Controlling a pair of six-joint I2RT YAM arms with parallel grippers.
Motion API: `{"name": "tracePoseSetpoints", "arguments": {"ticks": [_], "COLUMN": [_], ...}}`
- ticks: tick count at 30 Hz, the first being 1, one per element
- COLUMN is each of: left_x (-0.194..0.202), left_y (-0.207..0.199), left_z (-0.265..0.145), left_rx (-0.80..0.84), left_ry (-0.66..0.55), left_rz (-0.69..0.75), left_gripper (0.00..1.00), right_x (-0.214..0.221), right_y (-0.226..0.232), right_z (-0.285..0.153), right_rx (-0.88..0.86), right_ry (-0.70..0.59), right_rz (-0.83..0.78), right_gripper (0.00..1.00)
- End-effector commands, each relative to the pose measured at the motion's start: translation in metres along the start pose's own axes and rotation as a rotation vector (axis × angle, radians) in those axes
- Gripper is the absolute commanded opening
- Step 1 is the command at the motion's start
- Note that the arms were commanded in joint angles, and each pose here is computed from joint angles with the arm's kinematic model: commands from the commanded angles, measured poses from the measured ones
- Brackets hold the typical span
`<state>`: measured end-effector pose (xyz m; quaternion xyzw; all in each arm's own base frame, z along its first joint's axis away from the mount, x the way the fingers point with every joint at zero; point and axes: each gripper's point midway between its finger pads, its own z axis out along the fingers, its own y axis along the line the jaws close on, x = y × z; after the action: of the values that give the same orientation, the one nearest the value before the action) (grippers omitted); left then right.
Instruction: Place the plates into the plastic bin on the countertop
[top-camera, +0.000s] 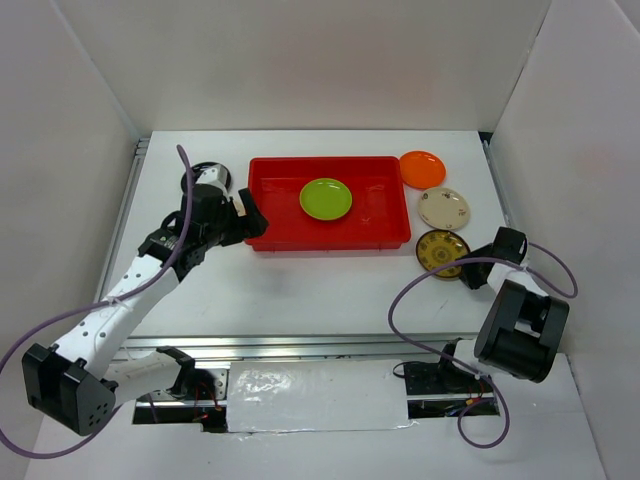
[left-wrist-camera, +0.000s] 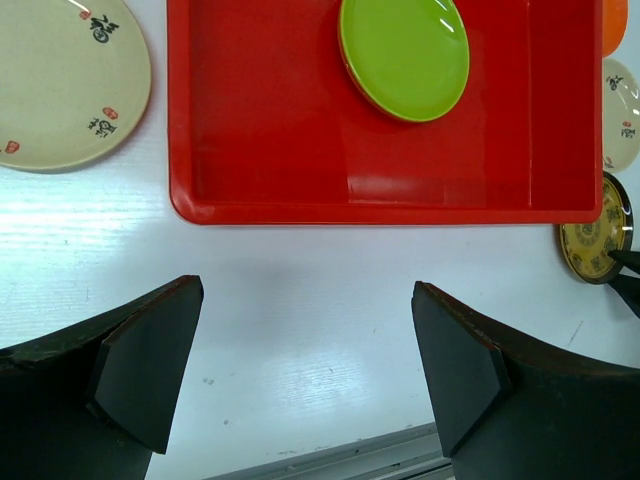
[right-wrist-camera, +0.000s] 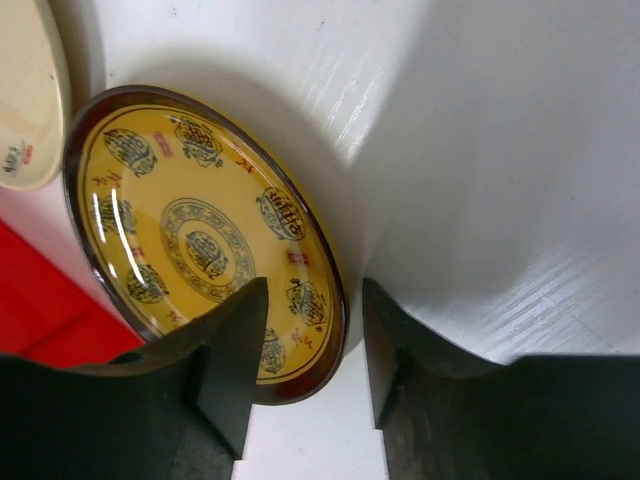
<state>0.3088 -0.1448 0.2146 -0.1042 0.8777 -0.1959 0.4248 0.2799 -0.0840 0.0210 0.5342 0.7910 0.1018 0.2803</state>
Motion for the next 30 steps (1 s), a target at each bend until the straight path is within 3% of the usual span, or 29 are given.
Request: {"name": "tracePoseSetpoints", "arguments": {"ticks": [1, 8, 10, 11, 12, 18, 24, 30], "left_x": [-0.025, -0.025, -0.026, -0.026, -0.026, -0.027, -0.035, -0.052], "left_y": [-0.009, -0.004, -0.003, -0.002, -0.001, 0.009, 0.028, 0.064], "left_z": [-0.015, -0.019, -0.019, -0.019, -0.019, -0.019, -0.022, -0.022], "left_rx": [0.022, 0.002, -0.002, -0.008, -0.011, -0.069, -0.147, -0.275], "left_ry": [-0.086, -0.096, -0.099, -0.099, -0.101, -0.116, -0.157, -0.231], "left_rz": [0.019, 0.017, 0.016, 0.016, 0.016, -0.01, -0.105, -0.262], "left_gripper": [0.99, 0.99, 0.99, 0.99, 0.99, 0.99, 0.99, 0.99], "right_x": [0.004, 0.007, 0.008, 0.008, 0.008, 0.009, -0.036, -0.018], "right_y": [-0.009, -0.011, -0.012, -0.014, -0.014, -0.015, 0.042, 0.137], "right_z": [0.001, 0.0, -0.001, -0.001, -0.001, -0.021, -0.108, -0.15], "right_rx": [0.057, 0.064, 0.067, 0.072, 0.072, 0.043, -0.166, -0.362], "right_ry": [0.028, 0.039, 0.042, 0.042, 0.042, -0.028, -0.275, -0.192], "right_rz": [-0.031, -0.048, -0.051, -0.05, -0.051, -0.013, 0.004, -0.162], "right_gripper": [0.47, 0.31, 0.15, 0.02, 0.0, 0.0, 0.0, 0.0]}}
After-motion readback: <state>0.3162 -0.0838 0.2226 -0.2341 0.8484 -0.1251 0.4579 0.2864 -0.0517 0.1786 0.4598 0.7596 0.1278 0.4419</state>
